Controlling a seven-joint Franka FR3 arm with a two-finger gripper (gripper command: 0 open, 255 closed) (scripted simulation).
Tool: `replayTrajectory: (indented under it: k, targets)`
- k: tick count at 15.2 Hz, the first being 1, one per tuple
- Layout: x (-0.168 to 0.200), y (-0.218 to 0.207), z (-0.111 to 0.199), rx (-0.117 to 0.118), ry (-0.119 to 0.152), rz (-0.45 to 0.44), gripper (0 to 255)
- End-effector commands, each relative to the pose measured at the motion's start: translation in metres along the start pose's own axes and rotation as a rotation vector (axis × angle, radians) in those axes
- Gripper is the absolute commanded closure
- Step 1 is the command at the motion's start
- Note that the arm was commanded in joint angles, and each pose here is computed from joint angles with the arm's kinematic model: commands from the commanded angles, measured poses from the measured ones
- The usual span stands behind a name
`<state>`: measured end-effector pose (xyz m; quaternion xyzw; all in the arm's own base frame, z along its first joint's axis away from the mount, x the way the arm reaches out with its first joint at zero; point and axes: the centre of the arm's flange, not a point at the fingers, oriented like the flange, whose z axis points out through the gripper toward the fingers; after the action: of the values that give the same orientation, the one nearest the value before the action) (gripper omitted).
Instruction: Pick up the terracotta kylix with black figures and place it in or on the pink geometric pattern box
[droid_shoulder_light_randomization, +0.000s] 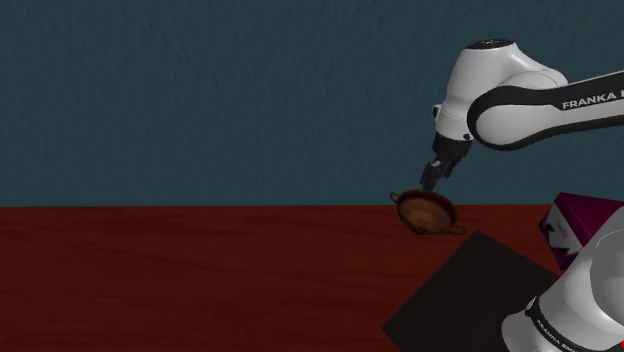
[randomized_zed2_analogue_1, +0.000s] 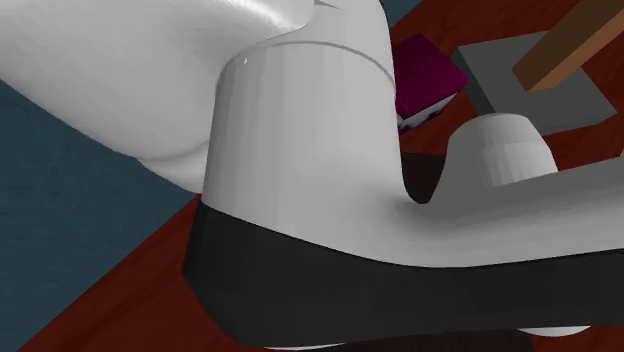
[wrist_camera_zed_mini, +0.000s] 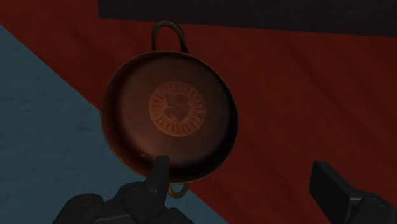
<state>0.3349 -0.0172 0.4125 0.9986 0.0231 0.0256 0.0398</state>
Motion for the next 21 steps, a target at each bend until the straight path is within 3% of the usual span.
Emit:
replayTrajectory:
  k: [1, 9, 17, 21]
  targets:
    - [0.002, -0.003, 0.030, -0.002, 0.009, -0.013, 0]
    - [0.022, -0.016, 0.132, -0.011, 0.035, -0.064, 0]
    - [0.025, -0.017, 0.175, -0.011, 0.037, -0.068, 0]
    - [0.025, -0.017, 0.178, -0.011, 0.037, -0.068, 0]
